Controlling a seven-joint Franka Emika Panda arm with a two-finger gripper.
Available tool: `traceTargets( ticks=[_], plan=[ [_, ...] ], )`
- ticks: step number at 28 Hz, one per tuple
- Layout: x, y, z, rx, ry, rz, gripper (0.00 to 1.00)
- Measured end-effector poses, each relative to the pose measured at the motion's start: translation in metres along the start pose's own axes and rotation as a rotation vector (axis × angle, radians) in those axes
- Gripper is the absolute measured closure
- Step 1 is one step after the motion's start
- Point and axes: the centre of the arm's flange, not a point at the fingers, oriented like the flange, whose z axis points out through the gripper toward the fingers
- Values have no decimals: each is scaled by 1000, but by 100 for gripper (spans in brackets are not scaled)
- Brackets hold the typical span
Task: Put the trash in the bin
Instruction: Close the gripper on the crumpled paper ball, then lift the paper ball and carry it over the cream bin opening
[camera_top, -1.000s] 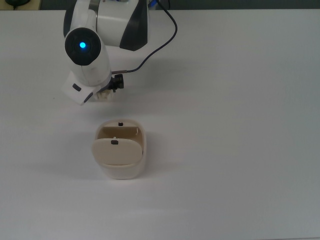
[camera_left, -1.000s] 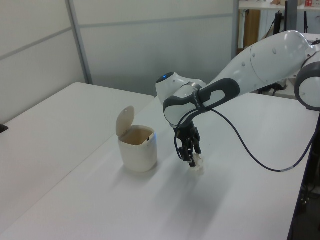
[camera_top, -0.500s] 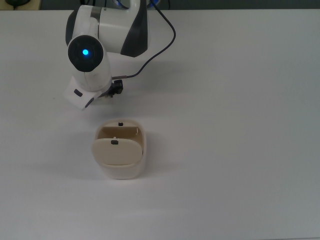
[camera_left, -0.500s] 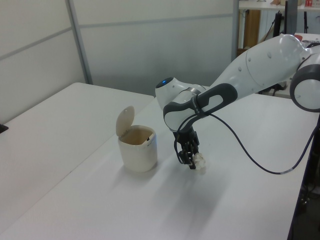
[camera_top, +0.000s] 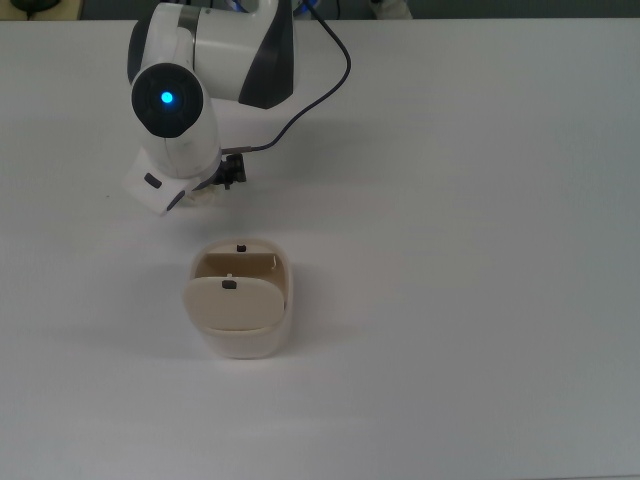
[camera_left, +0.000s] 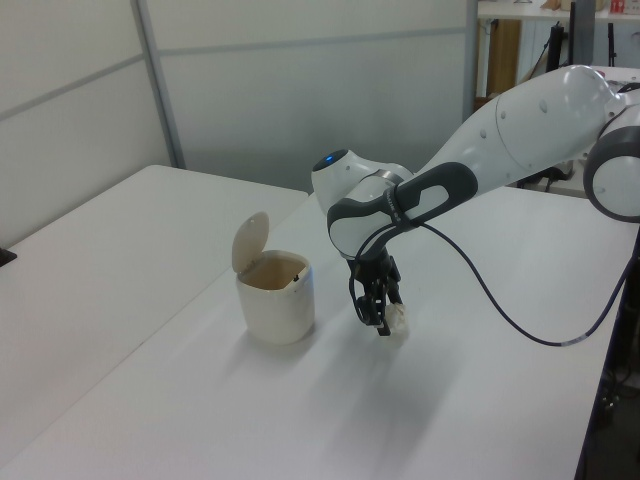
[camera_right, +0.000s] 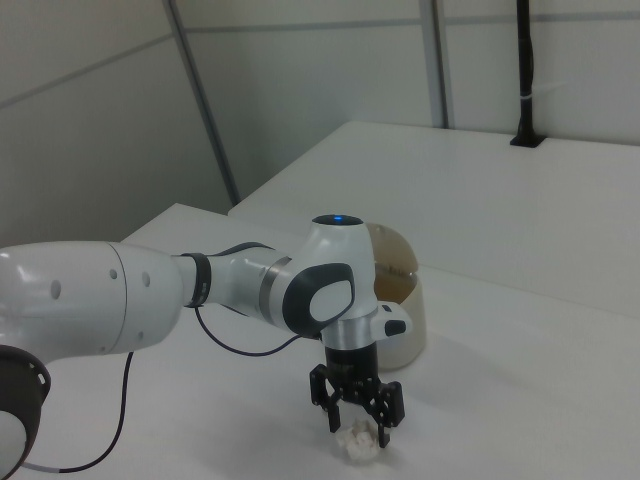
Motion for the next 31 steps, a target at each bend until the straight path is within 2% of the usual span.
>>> traceTargets(
  ticks=[6,9,10,12,17,20,25,27,31],
  plan=[
    [-1,0,1,2,-10,0,11],
    [-2,0,1,2,-14,0,21],
    [-2,0,1,2,-14,0,29],
    [-2,0,1,2,-14,0,38],
    [-2,0,0,2,-12,1,52],
    [-2,2,-8,-1,3,3,53],
    [-7,14,-59,-14,96,26,53],
    [-9,18,-86,-14,149,38,50],
    [-9,18,-144,7,281,69,48]
  ],
)
